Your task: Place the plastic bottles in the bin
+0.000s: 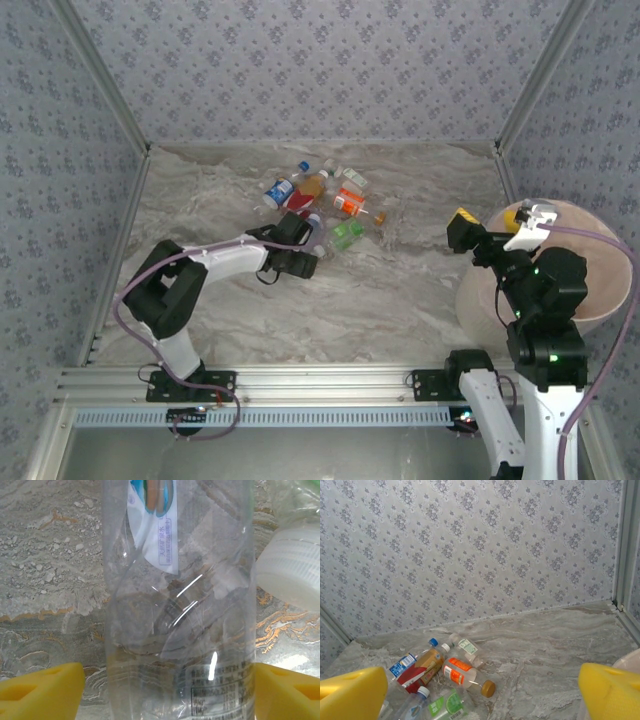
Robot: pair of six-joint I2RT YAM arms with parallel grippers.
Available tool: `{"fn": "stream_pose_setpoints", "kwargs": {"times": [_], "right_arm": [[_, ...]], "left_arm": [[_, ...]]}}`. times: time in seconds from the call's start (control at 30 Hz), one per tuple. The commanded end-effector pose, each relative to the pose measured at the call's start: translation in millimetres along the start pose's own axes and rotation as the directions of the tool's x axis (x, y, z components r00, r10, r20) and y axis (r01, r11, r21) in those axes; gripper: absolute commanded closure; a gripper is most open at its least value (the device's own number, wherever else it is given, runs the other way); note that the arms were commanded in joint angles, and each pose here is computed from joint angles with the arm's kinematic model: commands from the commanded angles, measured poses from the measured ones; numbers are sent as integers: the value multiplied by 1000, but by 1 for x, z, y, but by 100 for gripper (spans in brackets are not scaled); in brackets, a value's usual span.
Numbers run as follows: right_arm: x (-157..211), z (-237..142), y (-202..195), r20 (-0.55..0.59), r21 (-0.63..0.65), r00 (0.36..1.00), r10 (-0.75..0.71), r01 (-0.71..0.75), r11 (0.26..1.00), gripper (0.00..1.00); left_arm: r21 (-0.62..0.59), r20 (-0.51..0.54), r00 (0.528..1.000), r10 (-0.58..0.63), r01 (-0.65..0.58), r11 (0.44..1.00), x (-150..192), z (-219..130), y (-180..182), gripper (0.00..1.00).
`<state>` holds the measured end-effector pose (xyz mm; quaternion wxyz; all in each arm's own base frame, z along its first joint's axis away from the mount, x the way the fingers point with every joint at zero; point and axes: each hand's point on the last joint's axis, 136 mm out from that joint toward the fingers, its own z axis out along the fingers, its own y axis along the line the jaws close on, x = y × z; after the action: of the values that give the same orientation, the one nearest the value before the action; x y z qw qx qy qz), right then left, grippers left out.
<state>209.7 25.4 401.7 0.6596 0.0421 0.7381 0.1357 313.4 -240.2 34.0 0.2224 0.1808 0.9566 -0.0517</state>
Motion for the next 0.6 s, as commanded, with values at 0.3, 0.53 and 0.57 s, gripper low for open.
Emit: {"fn": "stream_pose_setpoints", "kwargs": {"times": [0.3, 0.53, 0.57], "right_arm": [[-9, -2, 17, 37, -93, 999, 1, 2, 996, 0], [-10, 1, 43, 23, -245, 999, 25, -19, 969, 0], [-10, 2, 50, 13, -289, 999, 36, -30, 957, 0]], "left_arm": [[-33, 10, 1000, 0, 0, 999, -3, 5, 2, 33], [-12, 37, 999, -13, 13, 1000, -4, -2, 0, 40], [-5, 45, 999, -12, 13, 1000, -5, -4, -1, 40]]}}
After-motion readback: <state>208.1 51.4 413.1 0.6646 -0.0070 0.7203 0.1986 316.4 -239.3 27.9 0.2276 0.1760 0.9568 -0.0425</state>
